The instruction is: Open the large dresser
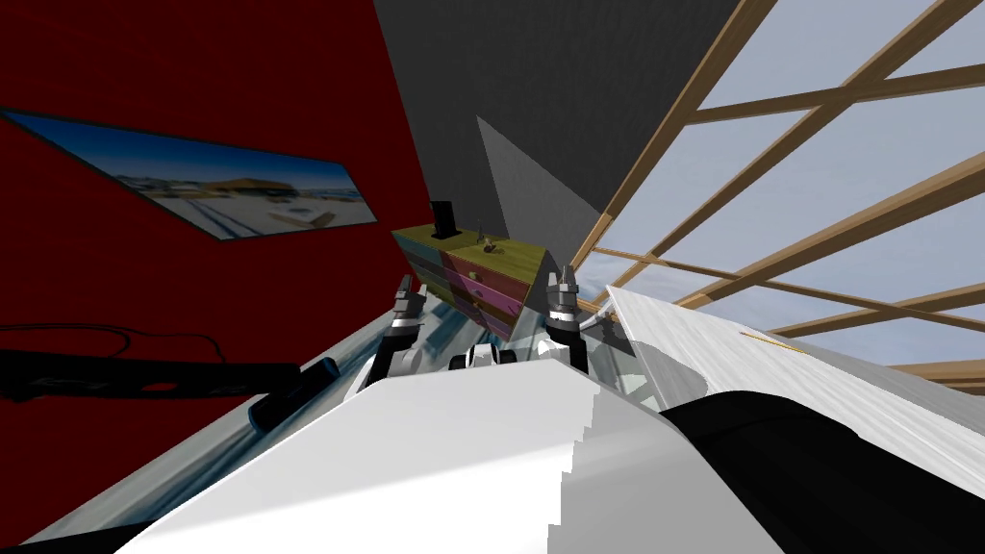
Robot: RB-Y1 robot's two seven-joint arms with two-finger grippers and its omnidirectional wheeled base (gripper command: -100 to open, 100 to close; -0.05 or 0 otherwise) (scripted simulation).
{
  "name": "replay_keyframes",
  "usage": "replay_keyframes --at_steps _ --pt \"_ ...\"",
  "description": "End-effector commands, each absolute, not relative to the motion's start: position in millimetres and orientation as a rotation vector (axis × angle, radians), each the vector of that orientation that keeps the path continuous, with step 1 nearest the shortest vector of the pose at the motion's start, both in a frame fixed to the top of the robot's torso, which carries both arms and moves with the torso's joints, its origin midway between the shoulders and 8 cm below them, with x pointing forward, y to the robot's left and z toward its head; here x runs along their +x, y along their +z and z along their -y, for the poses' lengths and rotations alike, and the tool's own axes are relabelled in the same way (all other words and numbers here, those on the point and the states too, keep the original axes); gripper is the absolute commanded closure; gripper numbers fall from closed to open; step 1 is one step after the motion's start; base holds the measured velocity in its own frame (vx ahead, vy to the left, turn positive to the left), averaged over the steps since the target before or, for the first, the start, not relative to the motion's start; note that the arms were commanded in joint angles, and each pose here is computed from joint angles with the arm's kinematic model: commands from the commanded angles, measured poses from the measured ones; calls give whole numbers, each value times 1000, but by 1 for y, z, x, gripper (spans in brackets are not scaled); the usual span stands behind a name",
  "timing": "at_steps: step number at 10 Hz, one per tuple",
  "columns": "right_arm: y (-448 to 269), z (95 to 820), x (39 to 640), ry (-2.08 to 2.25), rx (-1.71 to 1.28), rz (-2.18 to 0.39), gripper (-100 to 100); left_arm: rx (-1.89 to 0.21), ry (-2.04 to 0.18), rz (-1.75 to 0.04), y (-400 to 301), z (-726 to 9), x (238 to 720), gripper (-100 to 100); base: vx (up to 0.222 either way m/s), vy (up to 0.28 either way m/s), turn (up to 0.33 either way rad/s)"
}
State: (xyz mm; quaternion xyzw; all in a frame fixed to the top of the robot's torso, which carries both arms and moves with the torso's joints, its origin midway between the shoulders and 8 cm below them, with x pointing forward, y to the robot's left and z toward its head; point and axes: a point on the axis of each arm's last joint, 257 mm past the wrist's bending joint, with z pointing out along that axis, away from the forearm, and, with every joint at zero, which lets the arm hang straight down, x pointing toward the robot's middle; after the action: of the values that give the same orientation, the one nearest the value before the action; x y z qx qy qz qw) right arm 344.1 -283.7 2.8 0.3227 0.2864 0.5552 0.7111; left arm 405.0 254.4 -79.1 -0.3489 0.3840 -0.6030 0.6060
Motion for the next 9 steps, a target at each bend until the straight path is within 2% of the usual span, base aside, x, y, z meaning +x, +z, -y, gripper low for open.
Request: replay_keyframes --at_steps 1,9 --pt "3 284 344 1231 716 -635 0 -830 -1392 -921 -98 -246 413 -100 53 -4 -63" --pt "3 284 344 1231 716 -635 0 -904 -1392 -1013 -154 -220 436 -100 54 0 -73"
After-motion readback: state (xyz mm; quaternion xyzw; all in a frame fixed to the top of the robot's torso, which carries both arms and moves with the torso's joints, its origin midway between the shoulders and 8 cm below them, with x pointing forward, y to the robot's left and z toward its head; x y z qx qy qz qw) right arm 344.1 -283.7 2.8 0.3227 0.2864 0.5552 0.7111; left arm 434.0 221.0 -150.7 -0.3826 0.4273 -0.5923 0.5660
